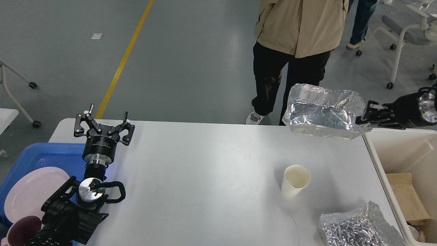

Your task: Tidy desktop

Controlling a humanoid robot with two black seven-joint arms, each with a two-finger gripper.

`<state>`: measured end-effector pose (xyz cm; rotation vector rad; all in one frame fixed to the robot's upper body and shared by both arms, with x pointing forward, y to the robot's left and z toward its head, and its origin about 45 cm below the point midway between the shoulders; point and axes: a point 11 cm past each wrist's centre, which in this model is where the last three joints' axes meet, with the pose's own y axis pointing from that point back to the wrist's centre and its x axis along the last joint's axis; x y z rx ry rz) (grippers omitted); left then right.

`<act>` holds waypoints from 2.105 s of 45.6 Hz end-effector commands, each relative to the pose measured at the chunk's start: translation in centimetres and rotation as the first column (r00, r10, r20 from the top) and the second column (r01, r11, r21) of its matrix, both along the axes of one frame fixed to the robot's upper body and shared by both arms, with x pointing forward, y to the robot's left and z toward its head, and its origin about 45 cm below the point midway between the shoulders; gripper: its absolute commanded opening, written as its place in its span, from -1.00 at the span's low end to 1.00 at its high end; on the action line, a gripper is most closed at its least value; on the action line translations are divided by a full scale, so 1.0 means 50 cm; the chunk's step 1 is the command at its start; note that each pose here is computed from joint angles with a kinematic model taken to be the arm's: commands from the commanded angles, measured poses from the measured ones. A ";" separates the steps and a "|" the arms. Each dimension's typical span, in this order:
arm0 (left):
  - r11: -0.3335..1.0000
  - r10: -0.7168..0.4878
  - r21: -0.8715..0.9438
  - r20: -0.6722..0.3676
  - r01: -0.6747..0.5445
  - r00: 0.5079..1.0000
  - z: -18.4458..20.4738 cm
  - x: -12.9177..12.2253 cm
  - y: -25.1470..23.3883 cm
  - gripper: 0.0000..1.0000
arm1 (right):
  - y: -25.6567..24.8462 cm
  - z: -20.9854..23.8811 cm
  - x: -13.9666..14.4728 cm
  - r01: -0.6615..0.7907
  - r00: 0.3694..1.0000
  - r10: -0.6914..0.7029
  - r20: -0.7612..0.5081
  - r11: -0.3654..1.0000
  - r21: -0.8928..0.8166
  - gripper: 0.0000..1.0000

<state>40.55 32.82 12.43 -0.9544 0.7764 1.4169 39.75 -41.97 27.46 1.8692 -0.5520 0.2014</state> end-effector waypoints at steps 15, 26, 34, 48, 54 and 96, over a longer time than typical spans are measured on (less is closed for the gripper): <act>1.000 0.000 0.000 0.000 0.000 1.000 0.000 0.000 0.000 1.00 | 0.344 0.155 -0.127 -0.546 0.829 0.551 -0.095 0.834 0.078 -1.00; 1.000 0.001 -0.001 0.000 -0.001 1.000 0.000 0.000 0.000 1.00 | 0.226 0.117 -0.099 -0.421 0.902 0.403 -0.155 0.902 -0.099 -1.00; 1.000 0.000 0.000 0.000 0.000 1.000 0.000 0.000 0.000 1.00 | 0.061 0.074 -0.081 -0.229 0.969 0.202 -0.145 0.951 -0.207 -1.00; 1.000 0.000 0.000 0.000 0.000 1.000 0.000 0.000 0.000 1.00 | -0.270 -0.026 -0.086 0.128 0.990 -0.140 0.009 0.873 -0.472 -1.00; 1.000 0.000 0.000 0.000 0.000 1.000 0.000 0.000 0.000 1.00 | -0.411 -0.054 -0.131 0.319 0.946 -0.297 0.133 0.771 -0.551 -1.00; 1.000 0.000 0.000 0.000 0.000 1.000 0.000 0.000 0.000 1.00 | -0.509 -0.217 -0.269 0.434 0.891 -0.327 0.316 0.404 -0.806 1.00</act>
